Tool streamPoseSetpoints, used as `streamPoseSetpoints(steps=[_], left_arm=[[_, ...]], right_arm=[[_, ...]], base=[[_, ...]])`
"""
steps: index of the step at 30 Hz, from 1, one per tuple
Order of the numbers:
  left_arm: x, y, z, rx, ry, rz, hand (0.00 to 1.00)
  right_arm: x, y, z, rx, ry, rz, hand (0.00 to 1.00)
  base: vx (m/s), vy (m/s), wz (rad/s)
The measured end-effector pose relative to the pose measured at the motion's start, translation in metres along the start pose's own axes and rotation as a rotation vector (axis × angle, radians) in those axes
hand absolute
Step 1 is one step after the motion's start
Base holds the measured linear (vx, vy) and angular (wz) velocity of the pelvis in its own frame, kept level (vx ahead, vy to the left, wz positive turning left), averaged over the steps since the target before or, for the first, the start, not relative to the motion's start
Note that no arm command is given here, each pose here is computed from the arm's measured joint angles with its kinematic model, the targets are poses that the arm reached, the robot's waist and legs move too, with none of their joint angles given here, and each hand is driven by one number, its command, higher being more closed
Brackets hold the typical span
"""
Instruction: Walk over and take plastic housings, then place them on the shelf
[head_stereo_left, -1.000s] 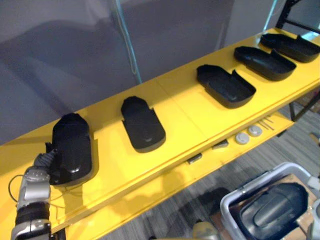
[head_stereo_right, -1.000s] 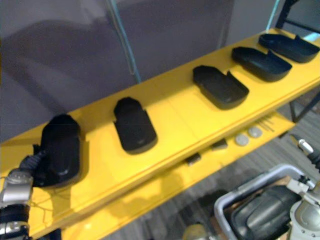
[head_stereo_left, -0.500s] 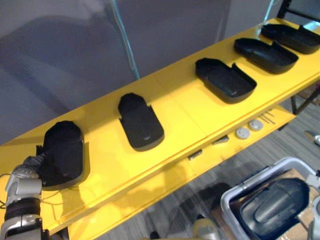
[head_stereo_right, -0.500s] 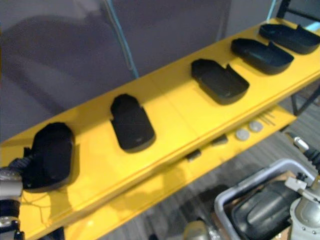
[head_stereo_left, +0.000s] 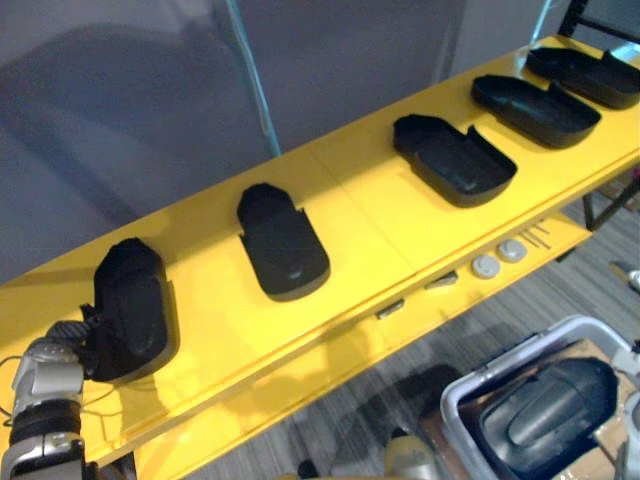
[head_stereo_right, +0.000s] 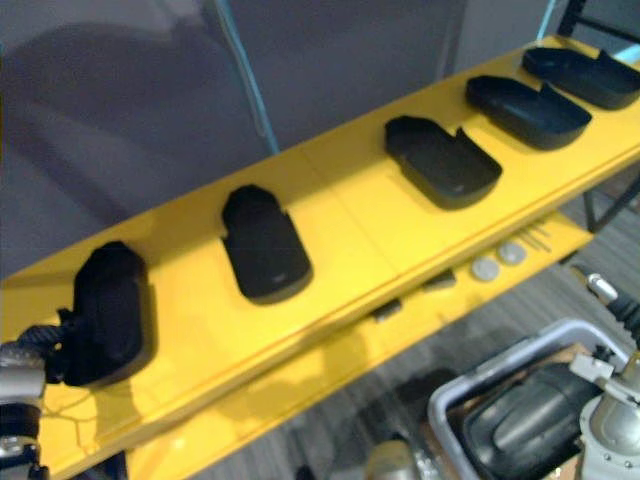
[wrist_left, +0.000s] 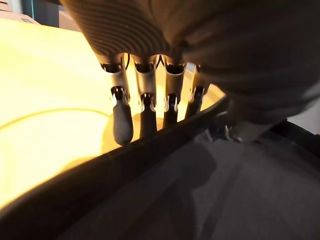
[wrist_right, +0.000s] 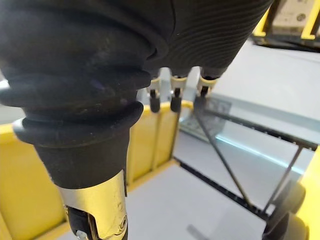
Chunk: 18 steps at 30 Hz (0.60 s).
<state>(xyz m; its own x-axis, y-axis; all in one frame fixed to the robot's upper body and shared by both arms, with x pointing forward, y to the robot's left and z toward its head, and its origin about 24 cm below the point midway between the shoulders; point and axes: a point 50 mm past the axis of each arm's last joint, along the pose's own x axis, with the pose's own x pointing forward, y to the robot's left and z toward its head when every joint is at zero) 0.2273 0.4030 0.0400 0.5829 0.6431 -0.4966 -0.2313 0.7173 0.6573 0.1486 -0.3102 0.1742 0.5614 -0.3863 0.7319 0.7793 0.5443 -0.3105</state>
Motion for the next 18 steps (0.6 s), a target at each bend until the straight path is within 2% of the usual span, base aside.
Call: streamPoseSetpoints(steps=[6, 11, 14, 18], left_arm=[[0.000, -0.003, 0.001, -0.013, -0.042, 0.079, 0.00], [-0.004, -0.012, 0.006, -0.084, -0.132, 0.246, 0.00], [-0.020, -0.011, 0.036, -0.209, -0.328, 0.417, 0.00], [-0.063, 0.012, 0.085, -0.385, -0.682, 0.618, 0.00]], right_arm=[[0.000, 0.000, 0.000, 0.000, -0.001, 0.001, 0.00], [-0.001, 0.000, -0.001, 0.000, 0.000, 0.002, 0.00], [-0.005, 0.001, -0.001, 0.007, -0.013, 0.012, 0.00], [-0.009, 0.002, 0.003, 0.033, -0.046, -0.007, 0.00]], base=[[0.00, 0.000, 0.00], [0.00, 0.000, 0.00], [0.00, 0.000, 0.00], [0.00, 0.000, 0.00]])
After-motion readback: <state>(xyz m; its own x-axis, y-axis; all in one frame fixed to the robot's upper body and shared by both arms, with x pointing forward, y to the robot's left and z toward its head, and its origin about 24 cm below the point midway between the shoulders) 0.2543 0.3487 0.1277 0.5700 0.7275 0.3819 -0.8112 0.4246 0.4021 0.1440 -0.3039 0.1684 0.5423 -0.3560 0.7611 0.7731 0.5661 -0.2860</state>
